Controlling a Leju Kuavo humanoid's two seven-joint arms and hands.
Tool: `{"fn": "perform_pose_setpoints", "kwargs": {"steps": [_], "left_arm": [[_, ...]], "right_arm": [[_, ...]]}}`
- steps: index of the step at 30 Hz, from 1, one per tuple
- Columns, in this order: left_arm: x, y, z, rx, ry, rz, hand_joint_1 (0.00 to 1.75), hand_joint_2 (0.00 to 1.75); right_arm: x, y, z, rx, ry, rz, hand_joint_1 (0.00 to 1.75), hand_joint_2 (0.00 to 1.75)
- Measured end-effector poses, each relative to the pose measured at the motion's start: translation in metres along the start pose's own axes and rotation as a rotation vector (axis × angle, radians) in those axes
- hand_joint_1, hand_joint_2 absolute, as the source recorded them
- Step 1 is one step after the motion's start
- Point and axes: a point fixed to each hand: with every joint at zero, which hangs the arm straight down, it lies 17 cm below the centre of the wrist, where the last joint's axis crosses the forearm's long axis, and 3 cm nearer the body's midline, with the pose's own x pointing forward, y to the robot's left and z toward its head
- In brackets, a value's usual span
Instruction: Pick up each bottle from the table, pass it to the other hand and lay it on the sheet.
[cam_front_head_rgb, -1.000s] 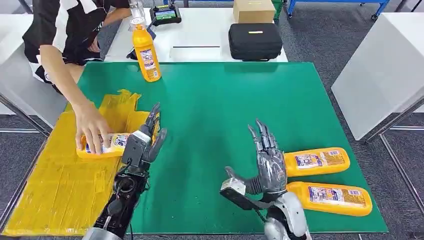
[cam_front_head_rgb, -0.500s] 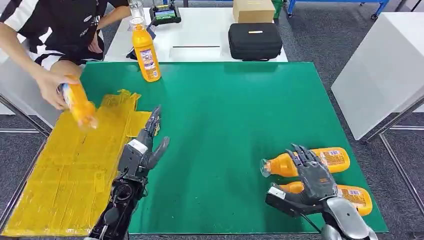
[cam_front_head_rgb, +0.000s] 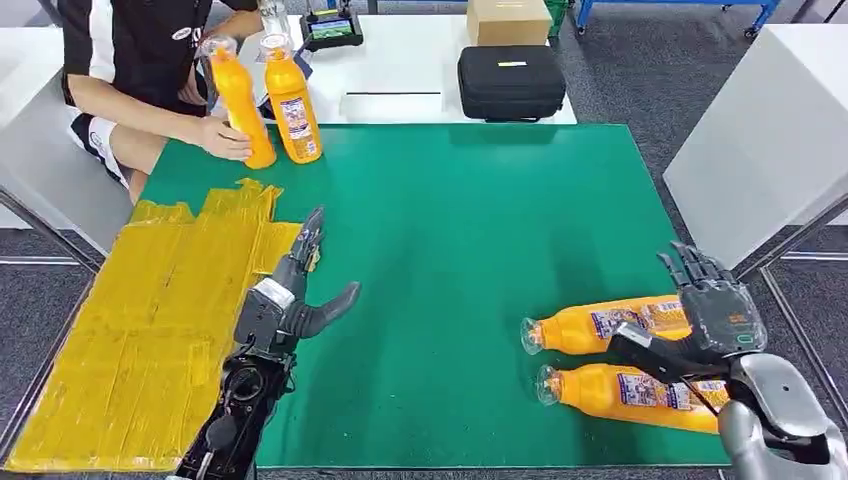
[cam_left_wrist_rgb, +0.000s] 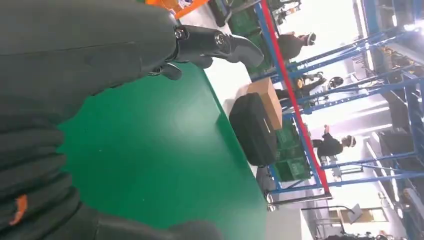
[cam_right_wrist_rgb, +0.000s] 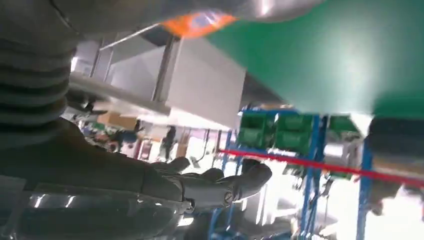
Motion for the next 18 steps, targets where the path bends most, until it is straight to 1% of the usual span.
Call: {"fn": "perform_pose_setpoints", "kwargs": {"steps": [3, 7, 11, 16, 18], "left_arm": [[-0.002, -0.001, 0.001, 0.001, 0.005, -0.001, 0.0, 1.75], [-0.005, -0.003, 0.001, 0.0, 0.012, 0.002, 0.0, 1.75], [-0.008, -0.003, 0.003, 0.002, 0.019, 0.009, 0.0, 1.75], [-0.011, -0.004, 0.004, 0.002, 0.025, 0.008, 0.0, 1.75], [-0.011, -0.004, 0.004, 0.002, 0.026, 0.008, 0.0, 1.75]], "right_arm": [[-0.011, -0.001, 0.002, 0.008, 0.019, 0.018, 0.0, 1.75], [-0.025, 0.006, 0.007, 0.052, 0.033, 0.019, 0.0, 1.75], [-0.026, 0.02, 0.014, 0.099, 0.033, 0.009, 0.0, 1.75], [-0.028, 0.029, 0.018, 0.12, 0.037, 0.005, 0.0, 1.75], [-0.028, 0.036, 0.02, 0.152, 0.039, -0.002, 0.0, 1.75]]}}
